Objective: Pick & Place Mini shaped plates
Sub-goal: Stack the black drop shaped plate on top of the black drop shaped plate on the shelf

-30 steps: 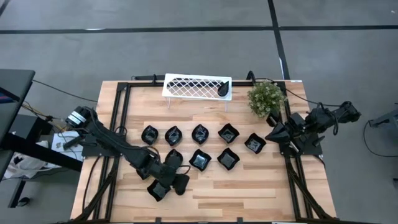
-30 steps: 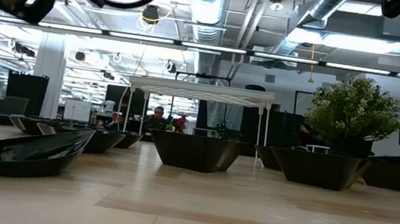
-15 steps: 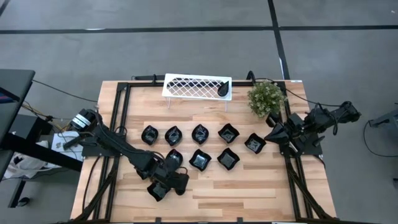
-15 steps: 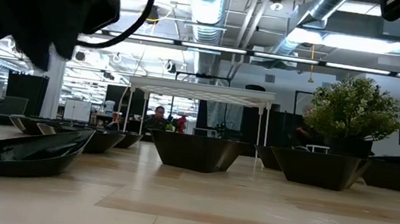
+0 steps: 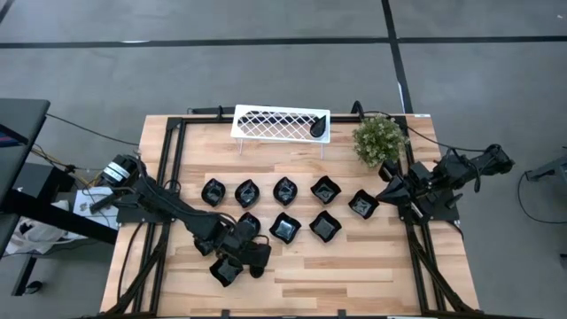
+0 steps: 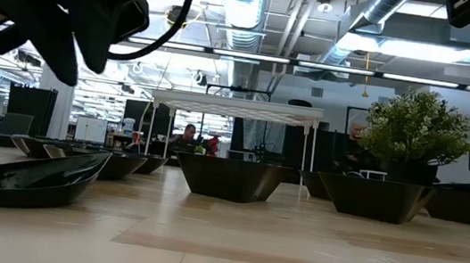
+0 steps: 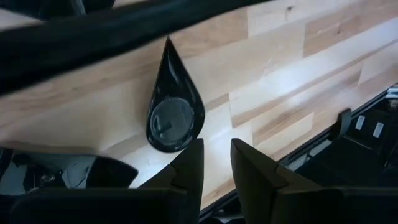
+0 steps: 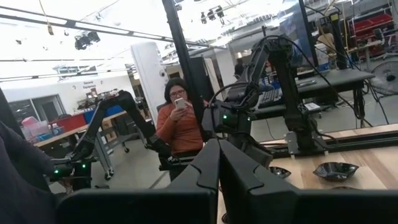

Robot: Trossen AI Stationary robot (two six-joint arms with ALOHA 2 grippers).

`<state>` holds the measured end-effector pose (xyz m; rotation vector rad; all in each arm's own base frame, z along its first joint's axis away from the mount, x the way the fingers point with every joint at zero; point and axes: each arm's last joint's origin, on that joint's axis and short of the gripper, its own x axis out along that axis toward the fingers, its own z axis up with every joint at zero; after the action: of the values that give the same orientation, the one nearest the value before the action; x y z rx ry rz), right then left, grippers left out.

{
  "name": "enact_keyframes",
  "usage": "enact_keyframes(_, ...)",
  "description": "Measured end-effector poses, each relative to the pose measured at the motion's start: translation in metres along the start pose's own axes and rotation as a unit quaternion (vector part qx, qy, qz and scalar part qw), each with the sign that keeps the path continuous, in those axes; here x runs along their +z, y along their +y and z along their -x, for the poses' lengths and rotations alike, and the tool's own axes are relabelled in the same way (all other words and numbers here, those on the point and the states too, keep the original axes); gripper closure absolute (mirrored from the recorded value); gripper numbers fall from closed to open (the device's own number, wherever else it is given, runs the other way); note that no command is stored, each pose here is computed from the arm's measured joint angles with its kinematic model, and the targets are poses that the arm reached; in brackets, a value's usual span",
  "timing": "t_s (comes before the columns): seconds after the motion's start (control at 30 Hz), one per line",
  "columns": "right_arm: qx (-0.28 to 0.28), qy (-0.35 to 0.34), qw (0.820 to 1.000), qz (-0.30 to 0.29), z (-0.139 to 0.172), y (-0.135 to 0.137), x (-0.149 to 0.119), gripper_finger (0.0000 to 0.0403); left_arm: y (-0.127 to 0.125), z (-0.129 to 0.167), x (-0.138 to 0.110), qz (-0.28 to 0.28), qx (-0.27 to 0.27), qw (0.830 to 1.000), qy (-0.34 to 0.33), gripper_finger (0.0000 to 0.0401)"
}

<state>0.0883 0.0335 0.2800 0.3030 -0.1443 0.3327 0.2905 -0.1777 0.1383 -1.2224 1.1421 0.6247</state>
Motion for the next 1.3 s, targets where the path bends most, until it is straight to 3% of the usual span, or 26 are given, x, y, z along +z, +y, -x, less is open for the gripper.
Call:
enact_keyframes(0.7, 0.0, -0.001, 1.0, 0.004, 0.0001, 0.0, 0.0001, 0.0402, -0.0009, 0.0, -0.0019, -0.003, -0.006, 1.0, 0.004, 0.0316)
enact_keyframes(1.1, 0.0, -0.001, 1.0, 0.005, 0.0001, 0.0, 0.0001, 0.0402, -0.0013, 0.0, -0.0004, -0.004, -0.013, 1.0, -0.024, 0.0236)
enact_keyframes(1.3, 0.0, -0.001, 1.0, 0.005, 0.0001, 0.0, 0.0001, 0.0402, -0.0024, 0.0001, 0.0, -0.029, -0.02, 0.999, -0.038, 0.0221)
